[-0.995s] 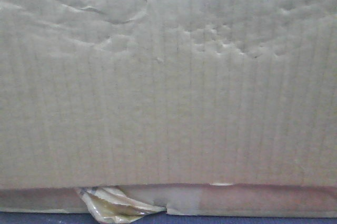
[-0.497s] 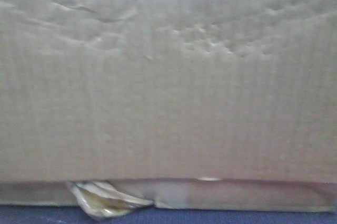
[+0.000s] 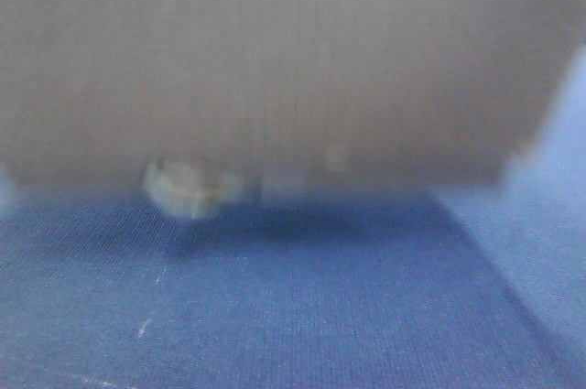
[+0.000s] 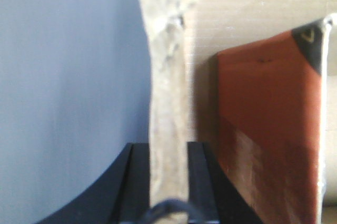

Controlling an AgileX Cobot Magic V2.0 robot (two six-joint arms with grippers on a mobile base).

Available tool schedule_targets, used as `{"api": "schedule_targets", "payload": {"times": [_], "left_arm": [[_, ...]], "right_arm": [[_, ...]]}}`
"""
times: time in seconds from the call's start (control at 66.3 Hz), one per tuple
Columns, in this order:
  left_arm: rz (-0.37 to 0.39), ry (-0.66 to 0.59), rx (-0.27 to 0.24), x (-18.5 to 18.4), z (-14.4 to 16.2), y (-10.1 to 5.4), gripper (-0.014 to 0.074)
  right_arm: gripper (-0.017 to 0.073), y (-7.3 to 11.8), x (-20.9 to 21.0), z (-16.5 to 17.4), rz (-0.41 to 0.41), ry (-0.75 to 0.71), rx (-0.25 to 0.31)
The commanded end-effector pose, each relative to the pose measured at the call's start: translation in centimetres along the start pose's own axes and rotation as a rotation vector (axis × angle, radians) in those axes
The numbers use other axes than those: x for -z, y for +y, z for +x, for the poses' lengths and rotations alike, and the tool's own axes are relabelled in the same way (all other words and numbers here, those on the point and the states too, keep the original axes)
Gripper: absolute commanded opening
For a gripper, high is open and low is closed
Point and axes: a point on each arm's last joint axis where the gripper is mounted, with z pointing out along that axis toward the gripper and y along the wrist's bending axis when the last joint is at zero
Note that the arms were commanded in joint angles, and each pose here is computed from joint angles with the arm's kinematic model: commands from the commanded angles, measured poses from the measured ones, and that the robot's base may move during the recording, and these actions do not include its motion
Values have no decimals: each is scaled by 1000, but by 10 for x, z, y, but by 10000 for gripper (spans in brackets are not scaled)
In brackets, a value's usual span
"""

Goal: Stack two boxes on right shelf middle
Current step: 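Lift the clamped box stack off the table with both grippers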

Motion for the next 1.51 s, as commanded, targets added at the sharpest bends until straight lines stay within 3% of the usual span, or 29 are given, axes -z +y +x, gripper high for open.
{"api": "schedule_targets", "payload": {"times": [0.0, 0.181, 0.407, 0.769, 1.492], "left_arm": [[-10, -153, 1, 22, -19, 8, -111], [-5, -336, -2, 46, -44, 13, -111], [-3, -440, -11, 59, -56, 16, -111], [43, -515, -11, 61, -63, 14, -111], [46, -487, 1, 60, -61, 14, -111]], "right_arm": [[-169, -10, 17, -22, 43, -184, 36], [-169, -9, 36, -43, 4, -330, 33], [-169, -10, 53, -56, -27, -414, 13], [-169, -9, 57, -58, -48, -447, 14], [-169, -9, 58, -59, -53, -459, 15]]}}
